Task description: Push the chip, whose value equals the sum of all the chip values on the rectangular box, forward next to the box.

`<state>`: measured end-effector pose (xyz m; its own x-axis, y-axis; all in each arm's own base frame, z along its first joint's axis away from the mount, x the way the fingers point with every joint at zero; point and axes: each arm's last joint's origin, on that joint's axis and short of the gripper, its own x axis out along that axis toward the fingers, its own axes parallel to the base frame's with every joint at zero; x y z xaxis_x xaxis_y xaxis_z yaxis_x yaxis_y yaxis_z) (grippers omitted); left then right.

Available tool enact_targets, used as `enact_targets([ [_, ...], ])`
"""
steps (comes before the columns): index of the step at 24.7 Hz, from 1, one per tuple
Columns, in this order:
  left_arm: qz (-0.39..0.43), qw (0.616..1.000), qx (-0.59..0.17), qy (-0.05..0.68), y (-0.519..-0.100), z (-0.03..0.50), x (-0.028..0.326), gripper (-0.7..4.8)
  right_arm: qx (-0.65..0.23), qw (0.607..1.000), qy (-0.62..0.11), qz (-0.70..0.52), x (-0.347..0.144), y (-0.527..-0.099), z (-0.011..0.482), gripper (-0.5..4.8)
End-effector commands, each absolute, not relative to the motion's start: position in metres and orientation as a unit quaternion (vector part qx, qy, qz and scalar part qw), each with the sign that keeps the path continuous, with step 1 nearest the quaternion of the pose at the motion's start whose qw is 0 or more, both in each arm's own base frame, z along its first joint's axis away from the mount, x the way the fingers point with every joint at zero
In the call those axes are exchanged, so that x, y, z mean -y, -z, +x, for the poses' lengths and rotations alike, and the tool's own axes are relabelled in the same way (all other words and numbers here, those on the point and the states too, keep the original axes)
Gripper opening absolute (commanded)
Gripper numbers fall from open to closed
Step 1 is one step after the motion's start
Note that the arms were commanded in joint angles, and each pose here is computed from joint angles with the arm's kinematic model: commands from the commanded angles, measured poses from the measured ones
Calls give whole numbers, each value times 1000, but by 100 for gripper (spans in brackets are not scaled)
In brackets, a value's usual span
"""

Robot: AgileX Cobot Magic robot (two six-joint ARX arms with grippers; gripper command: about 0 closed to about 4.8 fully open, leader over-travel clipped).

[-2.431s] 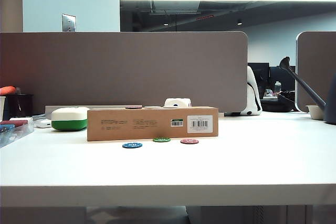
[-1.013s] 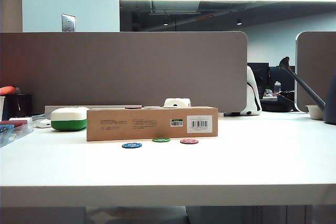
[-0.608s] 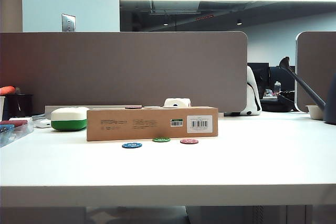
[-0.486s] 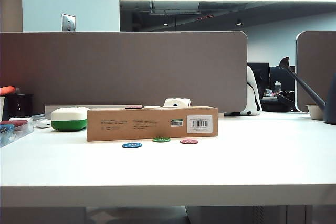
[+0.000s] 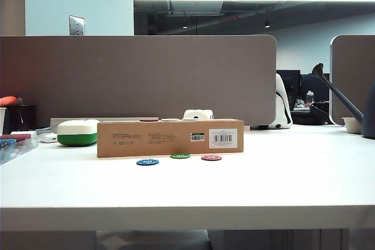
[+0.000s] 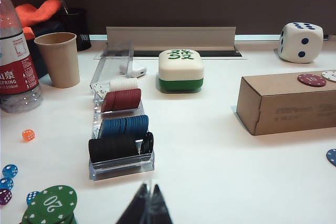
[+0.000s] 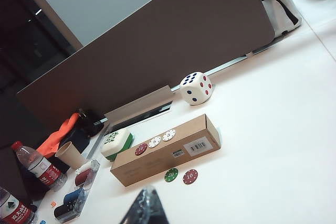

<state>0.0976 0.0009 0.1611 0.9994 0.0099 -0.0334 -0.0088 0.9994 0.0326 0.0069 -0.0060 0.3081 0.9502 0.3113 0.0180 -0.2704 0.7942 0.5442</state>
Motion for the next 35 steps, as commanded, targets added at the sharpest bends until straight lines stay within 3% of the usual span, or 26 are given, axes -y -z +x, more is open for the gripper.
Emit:
enact_targets([
  [1,18,1000,-8,-2,-164,97,-1,-5,-29,946,-156,283,7,-310,6,-5],
  [27,18,1000,-8,-2,-164,97,-1,-5,-30,947,-155,281,6,-309,7,-5],
  [35,18,1000,-8,-2,-164,97,-1,-5,-38,987,-120,104,-9,-276,30,-5],
])
